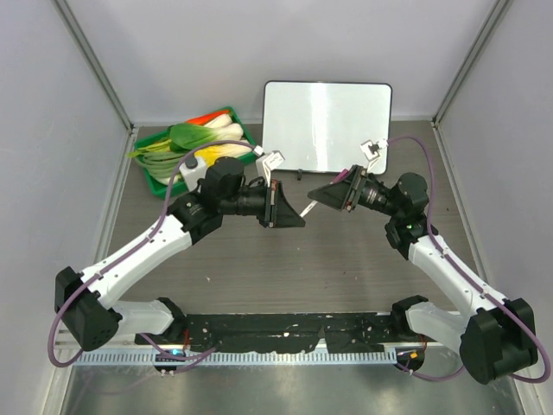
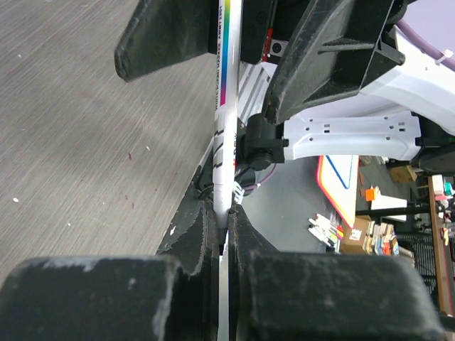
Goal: Write a sentence on the whiteboard
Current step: Pick up the whiteboard marker at the center of the board.
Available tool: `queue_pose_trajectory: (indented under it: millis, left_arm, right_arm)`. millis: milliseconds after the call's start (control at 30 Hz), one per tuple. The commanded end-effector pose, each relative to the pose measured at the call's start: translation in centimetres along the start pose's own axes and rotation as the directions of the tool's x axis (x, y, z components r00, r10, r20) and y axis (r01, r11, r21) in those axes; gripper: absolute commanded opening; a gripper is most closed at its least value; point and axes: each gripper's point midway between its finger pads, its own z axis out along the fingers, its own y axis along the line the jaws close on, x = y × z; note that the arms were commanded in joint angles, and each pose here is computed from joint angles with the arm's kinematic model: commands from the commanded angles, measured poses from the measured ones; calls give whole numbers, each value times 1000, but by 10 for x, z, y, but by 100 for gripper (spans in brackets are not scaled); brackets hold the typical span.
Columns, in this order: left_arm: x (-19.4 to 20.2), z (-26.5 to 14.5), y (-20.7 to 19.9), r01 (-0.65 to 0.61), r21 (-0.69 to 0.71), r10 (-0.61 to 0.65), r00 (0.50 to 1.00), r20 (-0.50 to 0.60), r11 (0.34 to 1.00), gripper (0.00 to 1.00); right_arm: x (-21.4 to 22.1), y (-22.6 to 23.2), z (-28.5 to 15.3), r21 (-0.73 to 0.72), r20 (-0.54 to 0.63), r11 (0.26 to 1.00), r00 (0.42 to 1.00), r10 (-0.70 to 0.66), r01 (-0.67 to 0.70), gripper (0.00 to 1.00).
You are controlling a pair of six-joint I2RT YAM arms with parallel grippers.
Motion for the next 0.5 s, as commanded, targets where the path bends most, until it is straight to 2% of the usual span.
queue_pose_trajectory:
  millis: [0, 167, 267, 467]
  left_arm:
    - [-14, -5, -25, -80, 95, 78, 997, 26, 992, 0]
    - [-11, -4, -29, -82, 126, 82, 997, 7, 989, 0]
    - [-10, -4, -29, -77, 130, 77, 997, 1, 989, 0]
    - [-9, -4, -28, -71, 128, 72, 997, 1, 989, 0]
  right_arm:
    - [5, 29, -6, -124, -43, 991, 997, -62, 56, 72]
    - [15, 39, -12, -164, -92, 985, 993, -69, 53, 64]
    - [16, 42, -14, -170, -97, 984, 993, -62, 45, 56]
    - [23, 47, -18, -190, -132, 981, 989, -60, 34, 53]
